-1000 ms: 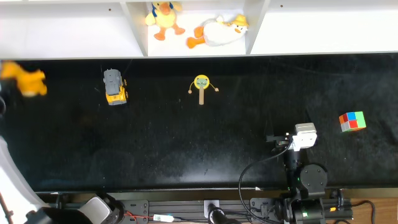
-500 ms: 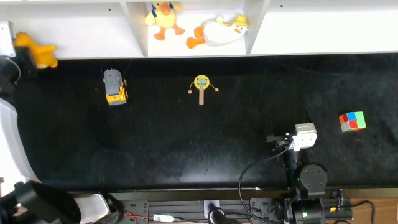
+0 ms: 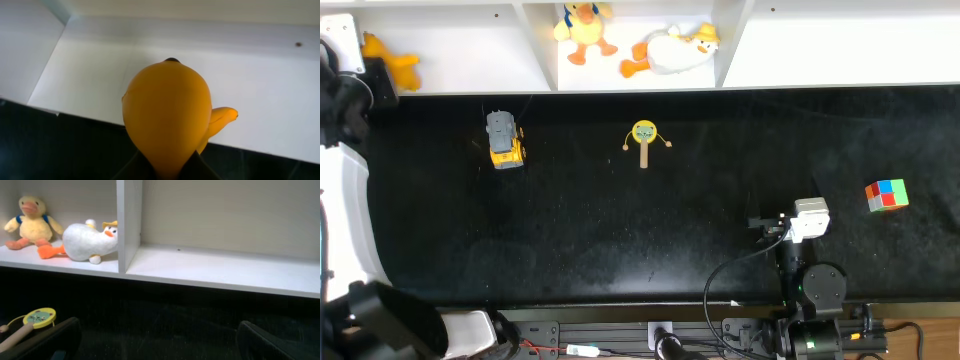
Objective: Store Toys
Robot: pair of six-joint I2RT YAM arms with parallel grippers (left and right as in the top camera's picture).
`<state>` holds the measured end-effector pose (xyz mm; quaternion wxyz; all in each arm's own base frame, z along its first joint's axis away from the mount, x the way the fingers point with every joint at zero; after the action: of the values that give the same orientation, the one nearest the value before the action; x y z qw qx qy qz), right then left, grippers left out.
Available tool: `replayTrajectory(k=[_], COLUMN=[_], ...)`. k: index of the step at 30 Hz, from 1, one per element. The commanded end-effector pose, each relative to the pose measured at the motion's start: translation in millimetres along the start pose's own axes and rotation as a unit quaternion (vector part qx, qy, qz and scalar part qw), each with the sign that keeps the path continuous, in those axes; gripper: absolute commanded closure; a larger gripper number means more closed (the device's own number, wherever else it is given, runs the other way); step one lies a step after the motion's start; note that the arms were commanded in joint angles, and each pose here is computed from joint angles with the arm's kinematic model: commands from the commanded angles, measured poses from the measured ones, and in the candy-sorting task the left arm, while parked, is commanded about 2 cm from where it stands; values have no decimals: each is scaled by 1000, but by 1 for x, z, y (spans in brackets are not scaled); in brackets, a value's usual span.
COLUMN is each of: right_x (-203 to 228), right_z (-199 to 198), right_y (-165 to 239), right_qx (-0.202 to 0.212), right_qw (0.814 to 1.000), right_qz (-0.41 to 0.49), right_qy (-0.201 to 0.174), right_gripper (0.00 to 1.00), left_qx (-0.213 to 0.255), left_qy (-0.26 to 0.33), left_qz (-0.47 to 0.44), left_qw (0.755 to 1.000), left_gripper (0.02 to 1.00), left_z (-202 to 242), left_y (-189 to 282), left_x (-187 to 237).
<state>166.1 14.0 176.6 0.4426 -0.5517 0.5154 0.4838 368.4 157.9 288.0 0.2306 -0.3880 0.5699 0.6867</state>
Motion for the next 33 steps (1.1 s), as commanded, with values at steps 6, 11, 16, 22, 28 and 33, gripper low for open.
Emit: replayTrajectory(k=[6,11,16,22,28,33], right_x=[3,3,3,3,3,3], right_z=[0,0,0,0,0,0], right_y=[0,0,0,0,0,0], right_qx=[2,2,2,2,2,2], right_qw=[1000,1000,1000,1000,1000,1000], right_qz=[-1,-1,-1,-1,-1,-1], right_qy=[-6,-6,-6,-6,-6,-6], right_gripper=[5,5,3,5,5,5], left_qx=[-41,-39,-34,-26,-21,-16], left_qy=[6,8,18,21,27,33], left_qz=[-13,-16,-10,-11,-14,-5], left_qw=[999,999,999,999,999,999], left_gripper=[969,961,961,961,954,950], left_z=[9,9,9,8,7,6], left_y=[-5,-13,-26,-34,-43,-52], left_x=[-9,-9,-5,-4,-3,2])
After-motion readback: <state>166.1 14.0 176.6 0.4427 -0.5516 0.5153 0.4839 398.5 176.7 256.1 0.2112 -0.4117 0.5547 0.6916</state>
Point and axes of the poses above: each gripper's point midway between its finger pads, its own y axis back along the fingers, its own z axis along the line the jaws close on, x = y × z, the point moved 8 cm from there along y, back along the fingers, and after that the axes turned 5 degrees about y, right-handed, at the moved point
